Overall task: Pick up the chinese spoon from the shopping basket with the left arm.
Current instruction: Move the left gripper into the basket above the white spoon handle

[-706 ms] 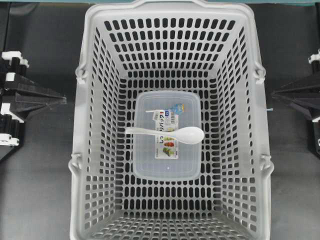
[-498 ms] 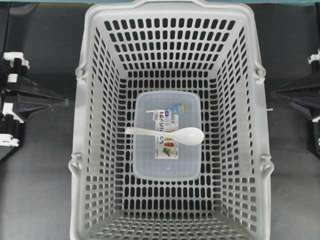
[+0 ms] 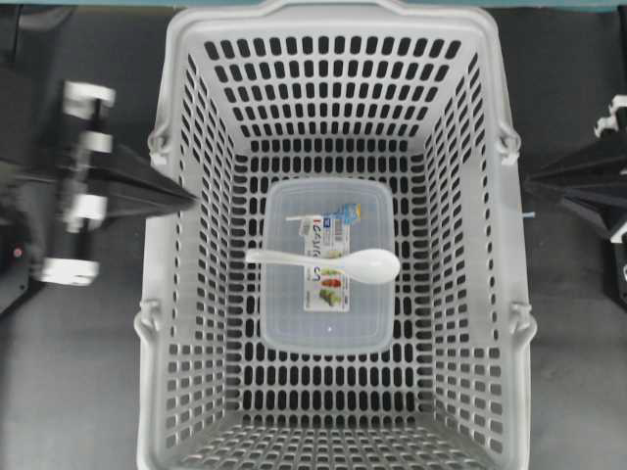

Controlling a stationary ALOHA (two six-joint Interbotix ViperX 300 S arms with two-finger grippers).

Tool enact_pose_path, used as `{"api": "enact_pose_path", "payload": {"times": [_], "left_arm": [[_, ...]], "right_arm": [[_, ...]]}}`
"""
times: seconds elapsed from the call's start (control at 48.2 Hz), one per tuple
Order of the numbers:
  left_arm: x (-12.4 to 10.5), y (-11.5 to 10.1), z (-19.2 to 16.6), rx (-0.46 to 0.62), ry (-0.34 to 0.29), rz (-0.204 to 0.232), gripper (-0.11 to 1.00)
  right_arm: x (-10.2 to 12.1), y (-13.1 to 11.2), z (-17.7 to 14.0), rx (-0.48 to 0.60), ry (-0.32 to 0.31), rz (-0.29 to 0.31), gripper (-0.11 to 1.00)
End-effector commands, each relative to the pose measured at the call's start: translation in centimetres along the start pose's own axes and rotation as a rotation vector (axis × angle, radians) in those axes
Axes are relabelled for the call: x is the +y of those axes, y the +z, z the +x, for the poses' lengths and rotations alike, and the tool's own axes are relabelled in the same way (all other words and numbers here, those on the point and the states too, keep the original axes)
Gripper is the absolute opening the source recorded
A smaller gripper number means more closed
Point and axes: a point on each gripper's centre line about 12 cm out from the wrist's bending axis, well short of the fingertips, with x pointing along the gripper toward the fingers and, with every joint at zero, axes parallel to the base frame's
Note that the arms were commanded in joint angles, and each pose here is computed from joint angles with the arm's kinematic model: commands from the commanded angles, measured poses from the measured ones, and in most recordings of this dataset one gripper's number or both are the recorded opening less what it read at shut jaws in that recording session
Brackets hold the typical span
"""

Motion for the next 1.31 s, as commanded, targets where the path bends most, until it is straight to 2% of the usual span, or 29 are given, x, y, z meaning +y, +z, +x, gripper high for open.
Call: {"api": "enact_pose_path", "payload": {"times": [0.0, 0.208, 0.291, 0.374, 0.436, 0.498, 0.581, 0.664, 0.748, 0.851, 0.955, 1.038, 1.287], "left_arm": [[-0.3, 1.6, 1.2, 0.034, -0.005, 0.008, 0.0], [-0.4, 1.7, 4.3, 0.149, -0.001, 0.009, 0.0], [-0.4, 1.5, 5.5, 0.199, -0.001, 0.012, 0.0], [-0.7, 1.0, 7.0, 0.273, -0.004, 0.015, 0.01], [-1.0, 0.7, 8.0, 0.319, -0.01, 0.021, 0.07], [-1.3, 0.3, 9.2, 0.366, -0.013, 0.026, 0.22], [-1.5, -0.7, 10.9, 0.44, -0.009, 0.01, 0.47], [-1.6, -1.7, 12.6, 0.504, -0.008, 0.014, 0.72], [-2.0, -2.5, 14.7, 0.55, -0.013, 0.025, 0.87], [-2.7, -3.4, 16.6, 0.583, -0.026, 0.046, 0.88], [-2.9, -4.9, 18.4, 0.626, -0.023, 0.038, 0.86], [-3.0, -5.9, 19.4, 0.655, -0.026, 0.052, 0.86], [-2.6, -6.6, 20.3, 0.662, -0.02, 0.048, 0.85]], "right_arm": [[0.0, 0.6, 0.2, -0.009, -0.003, 0.006, 0.17], [-0.2, 0.8, -0.1, -0.016, -0.014, -0.006, 0.62], [-0.1, 0.7, -0.1, -0.009, -0.013, -0.013, 0.71], [-0.2, 0.7, -0.1, -0.005, -0.015, -0.015, 0.7], [-0.2, 0.7, -0.1, -0.005, -0.015, -0.018, 0.7], [-0.2, 0.7, -0.1, -0.005, -0.013, -0.019, 0.7], [-0.2, 0.7, -0.1, -0.005, -0.015, -0.019, 0.7], [-0.2, 0.7, -0.1, -0.003, -0.015, -0.018, 0.7], [-0.2, 0.7, -0.1, -0.005, -0.015, -0.018, 0.7], [-0.2, 0.7, -0.1, -0.003, -0.015, -0.018, 0.7], [-0.2, 0.7, -0.1, -0.005, -0.015, -0.016, 0.7], [-0.2, 0.6, -0.1, -0.003, -0.015, -0.016, 0.7], [-0.2, 0.5, -0.1, 0.0, -0.016, -0.016, 0.7]]}}
